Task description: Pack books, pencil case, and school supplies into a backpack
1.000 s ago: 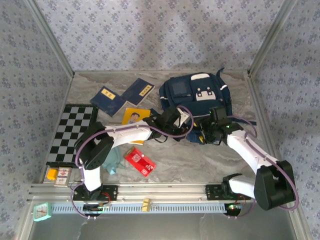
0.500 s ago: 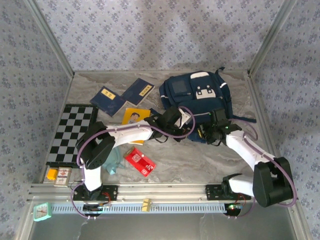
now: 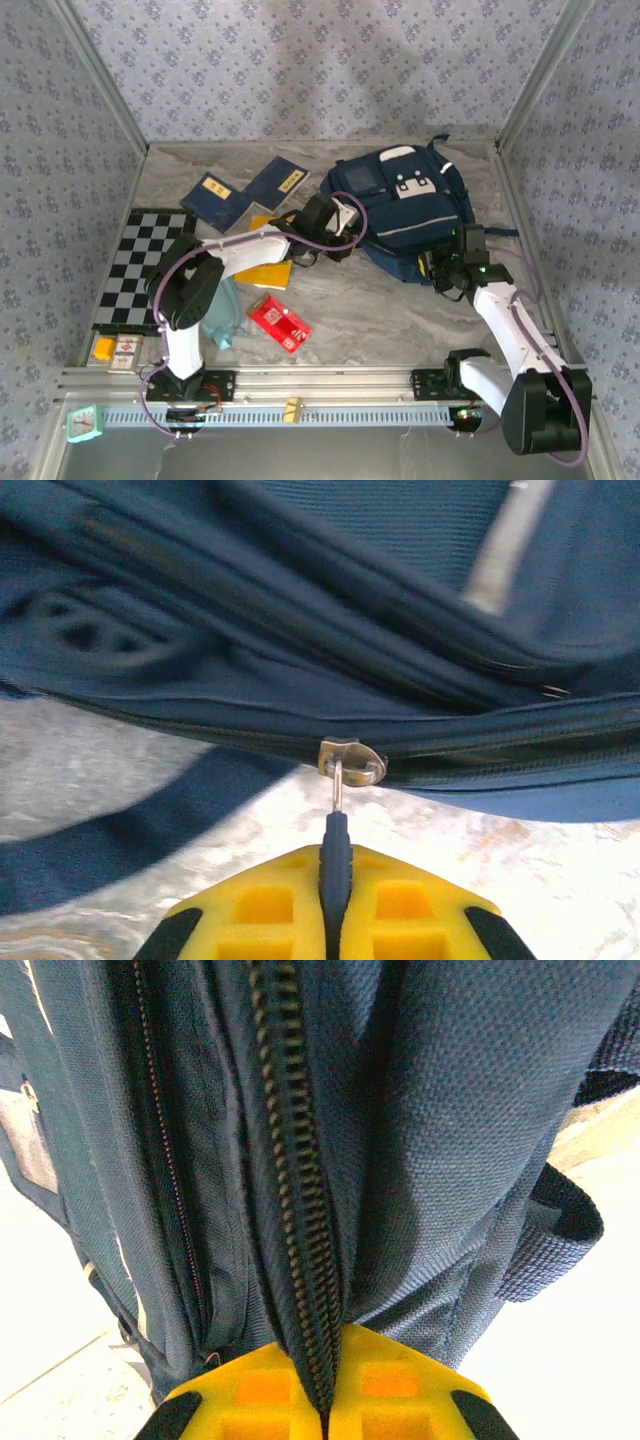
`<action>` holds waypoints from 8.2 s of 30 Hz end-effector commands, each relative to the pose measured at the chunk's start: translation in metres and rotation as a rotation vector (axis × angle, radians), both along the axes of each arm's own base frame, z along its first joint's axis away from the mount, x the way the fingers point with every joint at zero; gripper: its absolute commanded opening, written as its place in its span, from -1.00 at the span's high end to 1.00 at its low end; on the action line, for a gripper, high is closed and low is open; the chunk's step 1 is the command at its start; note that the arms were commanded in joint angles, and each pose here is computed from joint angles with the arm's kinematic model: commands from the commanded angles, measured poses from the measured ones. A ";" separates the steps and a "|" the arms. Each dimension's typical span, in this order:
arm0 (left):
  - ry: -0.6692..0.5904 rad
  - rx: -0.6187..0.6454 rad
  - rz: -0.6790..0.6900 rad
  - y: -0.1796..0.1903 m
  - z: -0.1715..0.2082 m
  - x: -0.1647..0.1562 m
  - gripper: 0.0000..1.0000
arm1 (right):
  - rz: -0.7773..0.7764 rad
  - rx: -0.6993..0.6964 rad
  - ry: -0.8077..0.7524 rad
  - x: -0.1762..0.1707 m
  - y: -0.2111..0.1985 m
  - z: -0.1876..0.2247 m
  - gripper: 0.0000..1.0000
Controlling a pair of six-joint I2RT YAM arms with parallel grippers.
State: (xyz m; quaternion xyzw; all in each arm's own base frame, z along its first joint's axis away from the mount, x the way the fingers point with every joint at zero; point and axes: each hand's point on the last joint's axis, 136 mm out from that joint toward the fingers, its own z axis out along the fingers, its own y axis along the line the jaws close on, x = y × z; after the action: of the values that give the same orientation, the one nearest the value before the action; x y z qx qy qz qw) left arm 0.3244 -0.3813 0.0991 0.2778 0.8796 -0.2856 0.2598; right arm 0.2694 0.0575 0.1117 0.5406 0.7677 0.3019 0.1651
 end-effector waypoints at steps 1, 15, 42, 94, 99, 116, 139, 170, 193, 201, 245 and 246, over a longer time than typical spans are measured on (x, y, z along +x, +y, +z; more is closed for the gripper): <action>-0.013 0.026 0.068 0.014 -0.004 0.034 1.00 | -0.013 -0.050 0.019 -0.012 -0.016 -0.003 1.00; -0.037 0.013 0.099 0.006 0.005 0.089 1.00 | 0.047 -0.102 -0.042 -0.010 0.002 0.019 1.00; 0.101 0.023 0.403 0.153 0.050 0.011 -0.10 | 0.770 -0.180 -0.310 0.010 0.127 0.073 -0.85; 0.457 -0.076 0.768 0.217 -0.054 -0.010 -0.03 | 1.253 -0.427 -0.150 0.061 0.293 -0.060 -0.41; 0.468 -0.089 0.758 0.211 -0.060 -0.009 -0.02 | 1.270 -0.409 -0.144 0.060 0.301 -0.067 -0.41; 0.474 0.008 0.829 0.230 -0.085 -0.019 0.10 | 1.319 -0.287 -0.259 0.053 0.331 -0.011 -0.47; 0.463 0.010 0.810 0.230 -0.082 -0.020 0.16 | 1.278 -0.104 -0.273 0.049 0.331 -0.006 0.24; 0.342 -0.420 0.715 0.229 0.075 -0.004 -0.43 | 1.216 -0.058 -0.634 0.060 0.294 0.147 1.00; 0.420 -0.817 0.546 0.167 0.154 -0.005 -1.00 | 1.187 0.191 -0.893 0.059 0.274 0.221 1.00; 0.432 -0.836 0.566 0.167 0.153 -0.002 -1.00 | 1.172 0.205 -0.921 0.059 0.271 0.229 1.00; 0.235 -1.010 0.402 0.148 0.229 -0.004 1.00 | 1.086 0.363 -0.731 0.061 0.275 0.175 -0.81; 0.230 -1.006 0.412 0.149 0.227 -0.002 1.00 | 1.082 0.378 -0.750 0.060 0.275 0.183 -0.80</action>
State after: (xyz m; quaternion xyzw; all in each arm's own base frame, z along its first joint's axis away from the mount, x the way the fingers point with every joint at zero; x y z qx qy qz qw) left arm 0.3166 -0.2327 0.2824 -0.1315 0.7275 -0.6240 0.2532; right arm 0.3324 0.3245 0.2629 -0.0267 0.7914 0.5930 0.1461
